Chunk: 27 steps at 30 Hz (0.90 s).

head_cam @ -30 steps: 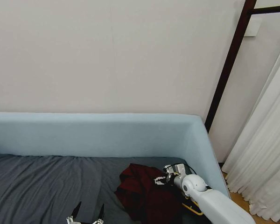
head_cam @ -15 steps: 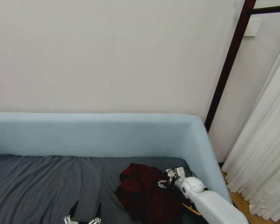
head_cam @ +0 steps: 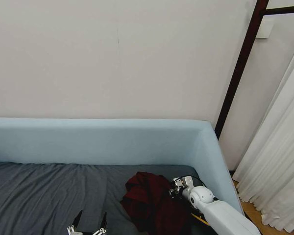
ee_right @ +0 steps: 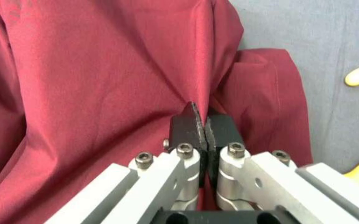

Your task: Pick up the clothes from the sofa and hang them on the clothes hanger.

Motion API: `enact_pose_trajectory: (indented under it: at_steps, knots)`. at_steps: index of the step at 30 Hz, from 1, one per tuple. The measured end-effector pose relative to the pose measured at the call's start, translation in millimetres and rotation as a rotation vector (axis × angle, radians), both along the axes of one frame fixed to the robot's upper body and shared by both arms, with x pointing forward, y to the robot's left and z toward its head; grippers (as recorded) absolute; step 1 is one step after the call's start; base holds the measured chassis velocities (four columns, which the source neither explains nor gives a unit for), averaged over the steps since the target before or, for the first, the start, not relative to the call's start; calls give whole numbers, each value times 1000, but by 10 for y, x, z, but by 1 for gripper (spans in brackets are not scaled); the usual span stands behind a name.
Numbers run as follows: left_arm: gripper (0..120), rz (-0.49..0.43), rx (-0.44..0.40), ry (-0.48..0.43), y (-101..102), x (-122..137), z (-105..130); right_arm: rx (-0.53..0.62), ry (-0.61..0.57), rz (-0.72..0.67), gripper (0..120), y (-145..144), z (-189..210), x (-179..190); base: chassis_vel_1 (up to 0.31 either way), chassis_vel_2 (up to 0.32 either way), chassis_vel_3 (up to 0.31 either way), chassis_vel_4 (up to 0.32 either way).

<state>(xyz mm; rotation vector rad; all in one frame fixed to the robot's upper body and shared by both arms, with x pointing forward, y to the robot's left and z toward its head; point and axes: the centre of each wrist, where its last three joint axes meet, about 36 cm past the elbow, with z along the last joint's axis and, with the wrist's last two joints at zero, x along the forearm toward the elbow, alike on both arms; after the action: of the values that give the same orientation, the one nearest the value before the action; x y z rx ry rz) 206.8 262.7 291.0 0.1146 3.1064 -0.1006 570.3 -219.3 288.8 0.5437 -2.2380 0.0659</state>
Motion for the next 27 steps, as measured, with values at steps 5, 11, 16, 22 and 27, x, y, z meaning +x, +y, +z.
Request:
enact_pose_trajectory:
  at_steps: [5,11,16,22,27]
  knots:
    - [100,5,-3,-3,7,13,11,-3,-14,15,0,45,40,-14,0,0,0,0]
    - [100,16,-13,-6,17,31,18,-10,-71,53,0,95,215,-48,0,0,0,0]
    - [100,25,-23,-9,19,58,18,-19,-171,89,0,139,511,-42,0,0,0,0]
    - [100,28,-29,-13,9,77,19,-18,-278,135,0,122,924,-28,0,0,0,0]
    - [100,26,-35,-16,-15,87,23,17,-371,148,0,147,1414,-15,0,0,0,0]
